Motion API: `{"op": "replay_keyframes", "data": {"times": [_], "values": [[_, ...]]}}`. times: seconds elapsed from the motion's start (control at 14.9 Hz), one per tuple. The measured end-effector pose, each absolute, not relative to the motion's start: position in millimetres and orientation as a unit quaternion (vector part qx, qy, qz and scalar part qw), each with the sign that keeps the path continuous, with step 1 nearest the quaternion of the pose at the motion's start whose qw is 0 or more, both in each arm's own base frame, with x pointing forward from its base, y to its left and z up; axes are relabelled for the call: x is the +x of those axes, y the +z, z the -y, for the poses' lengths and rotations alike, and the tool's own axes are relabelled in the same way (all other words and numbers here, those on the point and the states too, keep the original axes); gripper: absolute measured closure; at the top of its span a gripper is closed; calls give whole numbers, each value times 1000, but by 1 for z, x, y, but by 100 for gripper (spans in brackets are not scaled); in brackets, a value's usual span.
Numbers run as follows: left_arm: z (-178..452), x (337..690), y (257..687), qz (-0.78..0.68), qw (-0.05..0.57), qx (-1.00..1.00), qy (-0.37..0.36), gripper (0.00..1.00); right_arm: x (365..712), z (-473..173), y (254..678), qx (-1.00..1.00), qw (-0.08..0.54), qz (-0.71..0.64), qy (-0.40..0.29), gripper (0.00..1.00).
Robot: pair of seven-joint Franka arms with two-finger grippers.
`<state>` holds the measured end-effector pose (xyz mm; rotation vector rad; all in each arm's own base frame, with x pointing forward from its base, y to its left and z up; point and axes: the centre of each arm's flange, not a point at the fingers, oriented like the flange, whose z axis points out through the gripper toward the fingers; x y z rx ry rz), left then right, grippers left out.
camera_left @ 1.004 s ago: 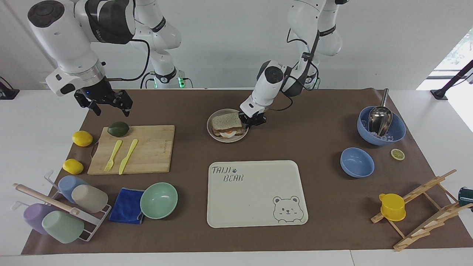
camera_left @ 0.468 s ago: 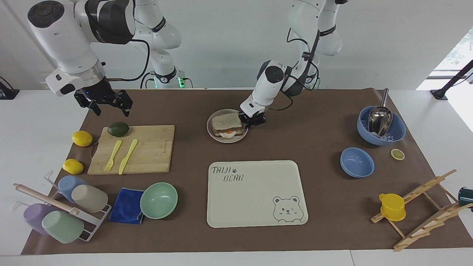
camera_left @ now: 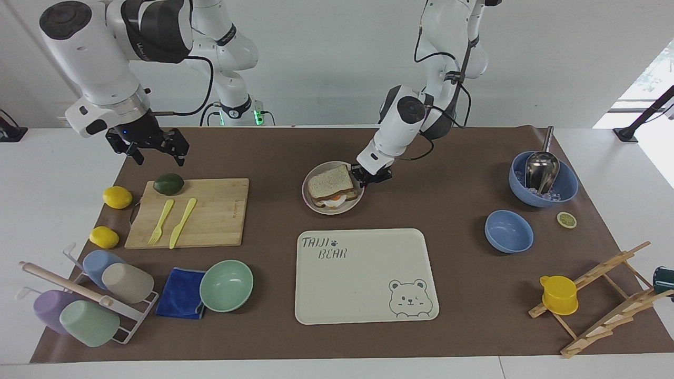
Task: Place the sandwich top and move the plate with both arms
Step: 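Slide the plate onto the bear-print tray with the left gripper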
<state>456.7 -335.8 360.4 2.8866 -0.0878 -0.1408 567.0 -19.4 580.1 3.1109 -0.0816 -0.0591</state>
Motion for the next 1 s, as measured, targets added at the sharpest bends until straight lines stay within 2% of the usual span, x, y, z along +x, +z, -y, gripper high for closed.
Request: {"op": "replay_keyframes", "data": {"times": [0.27,0.6,1.0], "values": [[309,507,406,-12,156,987,-38,96,567,19,580,999,15,26,-19,0],[268,580,432,-55,169,984,-33,96,567,19,580,999,15,26,-19,0],[262,636,398,-72,165,983,-45,96,567,19,580,999,15,26,-19,0]]}}
